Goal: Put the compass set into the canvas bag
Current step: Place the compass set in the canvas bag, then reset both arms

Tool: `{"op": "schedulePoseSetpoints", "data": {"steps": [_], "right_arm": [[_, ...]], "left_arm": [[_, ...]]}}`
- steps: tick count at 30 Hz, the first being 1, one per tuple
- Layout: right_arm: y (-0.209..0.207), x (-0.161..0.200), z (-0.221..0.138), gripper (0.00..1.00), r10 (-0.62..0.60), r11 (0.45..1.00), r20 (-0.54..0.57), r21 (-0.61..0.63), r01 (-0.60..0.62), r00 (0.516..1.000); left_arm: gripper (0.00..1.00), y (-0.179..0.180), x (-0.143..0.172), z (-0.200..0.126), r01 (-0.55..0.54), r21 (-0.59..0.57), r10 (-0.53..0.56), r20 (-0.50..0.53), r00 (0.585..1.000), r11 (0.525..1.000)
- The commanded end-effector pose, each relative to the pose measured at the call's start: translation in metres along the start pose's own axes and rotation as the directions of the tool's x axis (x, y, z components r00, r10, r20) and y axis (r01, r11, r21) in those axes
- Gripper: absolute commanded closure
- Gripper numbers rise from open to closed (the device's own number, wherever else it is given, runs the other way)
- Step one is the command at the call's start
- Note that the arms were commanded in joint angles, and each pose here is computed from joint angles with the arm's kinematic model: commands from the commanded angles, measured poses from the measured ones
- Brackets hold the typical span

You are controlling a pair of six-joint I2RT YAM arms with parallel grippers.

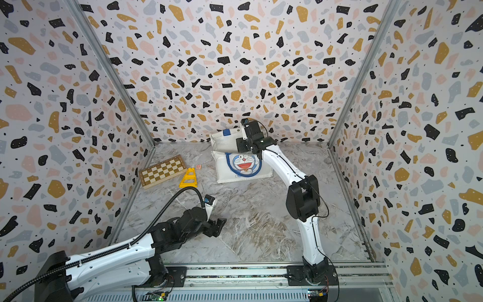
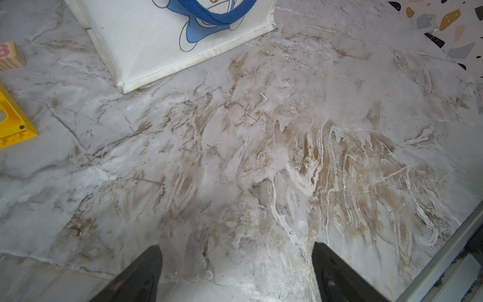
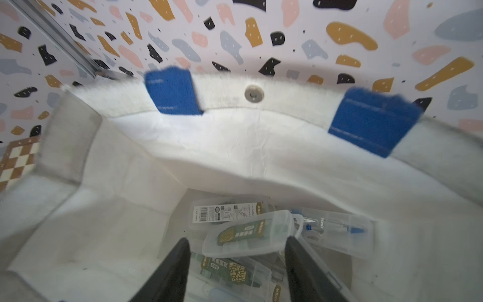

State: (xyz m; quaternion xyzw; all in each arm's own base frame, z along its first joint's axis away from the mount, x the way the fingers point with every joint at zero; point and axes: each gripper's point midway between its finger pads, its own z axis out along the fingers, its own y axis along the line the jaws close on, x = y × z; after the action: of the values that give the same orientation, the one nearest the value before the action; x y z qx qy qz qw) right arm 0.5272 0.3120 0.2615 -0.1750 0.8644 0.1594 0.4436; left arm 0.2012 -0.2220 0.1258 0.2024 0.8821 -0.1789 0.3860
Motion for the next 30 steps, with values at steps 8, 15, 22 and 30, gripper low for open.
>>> {"op": "schedulePoseSetpoints", "data": {"steps": [8,15,22,30], "right_arm": [[0.009,-0.062,-0.146,0.27,-0.037,0.998,0.246,0.062,0.022,0.969],[-0.064,0.068,-0.213,0.16,0.066,0.957,0.438,0.228,-0.182,0.896],[-0.173,0.205,-0.211,0.01,0.012,0.789,0.434,0.549,-0.274,0.901],[-0.223,0.242,-0.212,0.00,-0.088,0.751,0.496,0.603,-0.269,0.864]], "left_arm": [[0.09,0.006,-0.014,-0.005,0.009,-0.020,-0.008,0.051,0.999,1.000],[0.09,0.007,-0.019,-0.007,-0.027,-0.019,0.028,0.062,0.998,0.999],[0.09,0.019,-0.031,-0.003,-0.049,-0.063,0.053,0.071,0.996,0.997],[0.08,0.042,-0.048,0.000,-0.028,-0.133,0.043,0.117,0.992,0.991]]}}
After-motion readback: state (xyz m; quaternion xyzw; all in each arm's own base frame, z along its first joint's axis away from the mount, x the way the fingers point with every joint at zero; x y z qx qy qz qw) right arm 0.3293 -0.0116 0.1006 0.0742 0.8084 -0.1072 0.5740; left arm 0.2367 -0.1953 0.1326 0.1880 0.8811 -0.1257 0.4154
